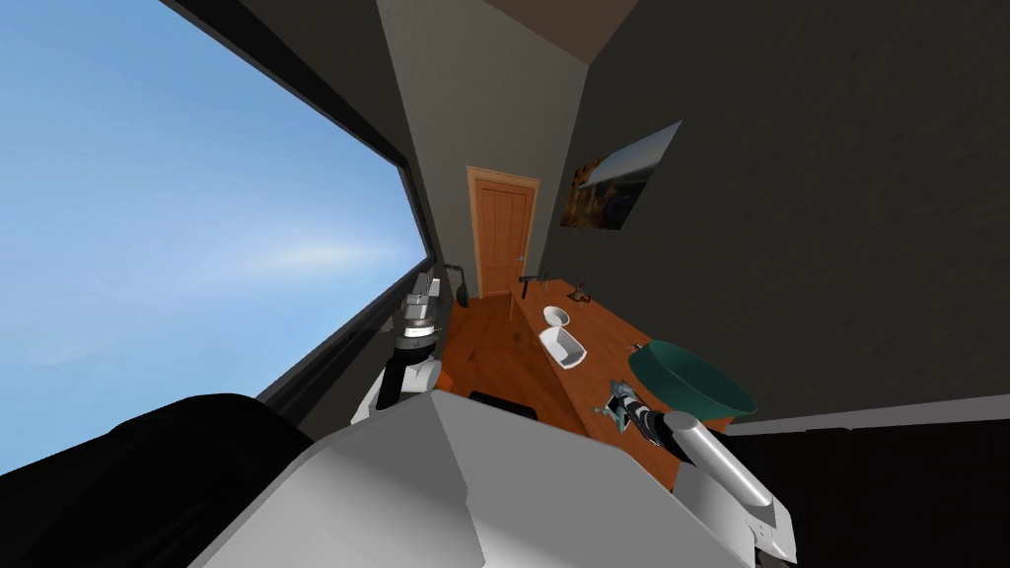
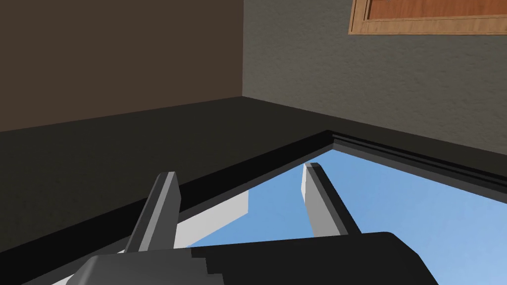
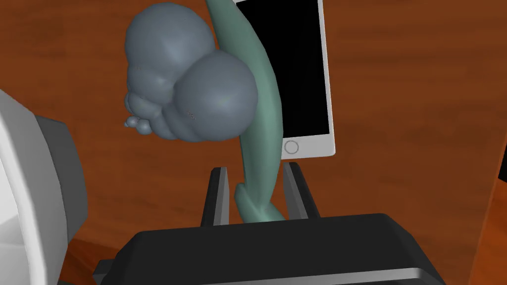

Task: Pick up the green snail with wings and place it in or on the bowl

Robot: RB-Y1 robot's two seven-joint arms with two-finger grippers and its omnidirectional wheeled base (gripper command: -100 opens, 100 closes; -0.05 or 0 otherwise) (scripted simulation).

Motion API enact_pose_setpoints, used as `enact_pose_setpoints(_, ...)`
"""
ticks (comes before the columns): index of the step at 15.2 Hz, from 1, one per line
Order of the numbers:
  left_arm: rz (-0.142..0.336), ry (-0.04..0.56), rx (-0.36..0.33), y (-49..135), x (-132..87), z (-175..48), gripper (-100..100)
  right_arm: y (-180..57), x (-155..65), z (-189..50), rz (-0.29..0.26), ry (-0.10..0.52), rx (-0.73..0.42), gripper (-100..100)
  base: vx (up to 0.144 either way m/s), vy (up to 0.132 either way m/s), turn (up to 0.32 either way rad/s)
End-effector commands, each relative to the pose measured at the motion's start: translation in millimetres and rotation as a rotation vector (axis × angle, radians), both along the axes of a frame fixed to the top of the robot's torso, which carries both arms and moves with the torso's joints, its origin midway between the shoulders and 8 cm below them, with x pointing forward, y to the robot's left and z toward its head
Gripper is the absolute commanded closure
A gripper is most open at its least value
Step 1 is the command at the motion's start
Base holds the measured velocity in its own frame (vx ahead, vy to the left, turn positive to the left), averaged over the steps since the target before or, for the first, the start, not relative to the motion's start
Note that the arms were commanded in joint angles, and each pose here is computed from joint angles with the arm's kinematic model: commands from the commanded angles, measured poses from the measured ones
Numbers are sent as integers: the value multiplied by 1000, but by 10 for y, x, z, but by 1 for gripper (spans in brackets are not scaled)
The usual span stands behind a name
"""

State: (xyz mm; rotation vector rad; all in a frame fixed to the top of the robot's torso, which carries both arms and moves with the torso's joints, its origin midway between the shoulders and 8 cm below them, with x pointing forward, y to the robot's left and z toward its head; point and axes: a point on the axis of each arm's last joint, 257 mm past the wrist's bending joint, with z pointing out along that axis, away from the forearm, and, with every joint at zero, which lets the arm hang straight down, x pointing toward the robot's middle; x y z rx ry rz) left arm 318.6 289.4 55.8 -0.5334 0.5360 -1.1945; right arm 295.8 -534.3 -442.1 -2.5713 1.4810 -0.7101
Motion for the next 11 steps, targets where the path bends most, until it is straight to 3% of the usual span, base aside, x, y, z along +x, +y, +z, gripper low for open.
enact_pose_setpoints(1, 0, 0, 0, 0, 0, 0, 0, 49, 49, 43, 28, 12, 3, 100, -63, 8, 97)
enact_pose_setpoints(6, 0, 0, 0, 0, 0, 0, 0, 152, 202, 174, 83, 30, 8, 100, -39, 10, 103)
enact_pose_setpoints(11, 0, 0, 0, 0, 0, 0, 0, 247, 426, 385, 133, 42, 18, 100, 30, 34, 130)
